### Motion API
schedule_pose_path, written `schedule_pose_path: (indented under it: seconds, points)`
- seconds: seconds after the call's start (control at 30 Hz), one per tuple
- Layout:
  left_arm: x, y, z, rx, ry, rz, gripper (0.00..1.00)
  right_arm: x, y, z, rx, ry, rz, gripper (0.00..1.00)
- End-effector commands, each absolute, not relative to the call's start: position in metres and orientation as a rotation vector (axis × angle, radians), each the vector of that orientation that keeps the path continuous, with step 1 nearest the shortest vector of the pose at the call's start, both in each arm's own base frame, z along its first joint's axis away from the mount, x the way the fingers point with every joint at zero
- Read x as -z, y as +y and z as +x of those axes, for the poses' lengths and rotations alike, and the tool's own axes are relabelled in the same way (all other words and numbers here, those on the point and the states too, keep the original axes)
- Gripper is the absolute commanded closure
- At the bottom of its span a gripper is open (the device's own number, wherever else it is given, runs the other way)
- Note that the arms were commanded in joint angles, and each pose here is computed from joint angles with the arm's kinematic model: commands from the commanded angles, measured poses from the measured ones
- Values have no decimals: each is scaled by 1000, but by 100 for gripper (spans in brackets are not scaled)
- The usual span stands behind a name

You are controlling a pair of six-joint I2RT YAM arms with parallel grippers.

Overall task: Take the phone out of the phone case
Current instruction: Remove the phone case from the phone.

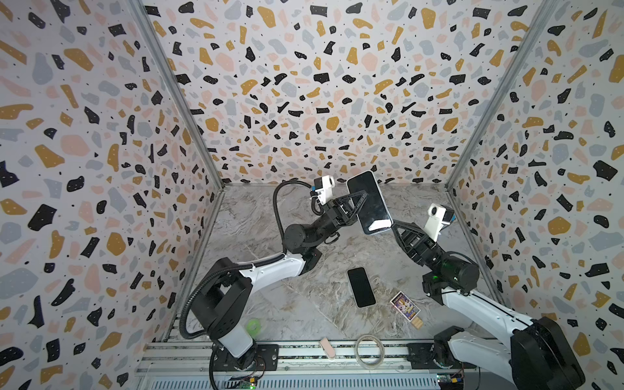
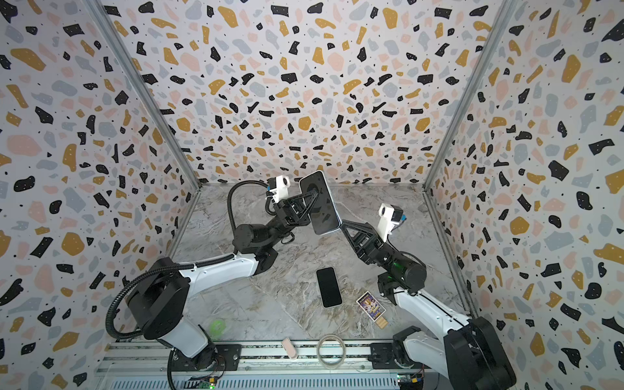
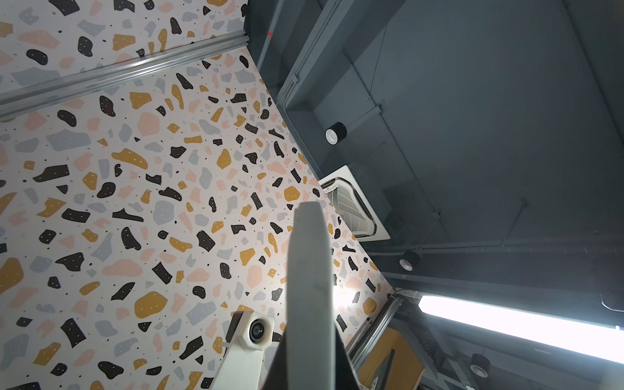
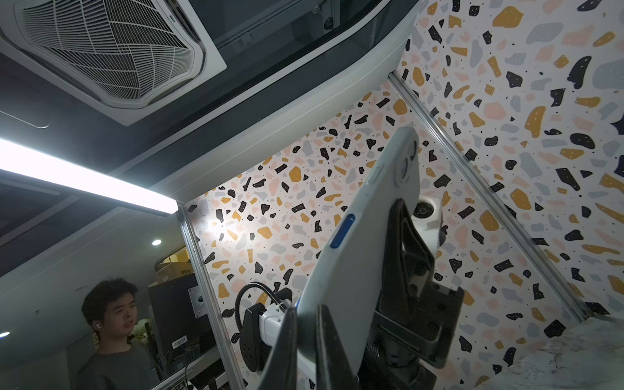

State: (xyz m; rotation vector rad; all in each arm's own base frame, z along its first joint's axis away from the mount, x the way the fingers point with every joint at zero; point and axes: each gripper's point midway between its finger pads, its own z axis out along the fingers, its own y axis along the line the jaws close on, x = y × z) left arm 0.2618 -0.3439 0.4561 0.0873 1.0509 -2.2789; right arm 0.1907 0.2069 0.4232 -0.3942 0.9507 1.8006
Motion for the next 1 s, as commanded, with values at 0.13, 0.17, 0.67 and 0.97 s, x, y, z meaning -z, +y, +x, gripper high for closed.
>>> schedule_pose_path:
  seconds: [0.13,0.17,0.67,0.97]
  points:
    - [-494,-336,220,2369,852,243,100,-427,211,162,-1788,830,-578,100]
    - [-496,-336,217,2373,847,249,100,-425,212,163,-1789,836,-574,100]
    - [-480,-334,229,2221,972,193,100,-405,219,196,-1781,985,-468,99]
    - [-445,-330,269,1821,1238,84,100,-389,219,225,-1613,1231,-329,60]
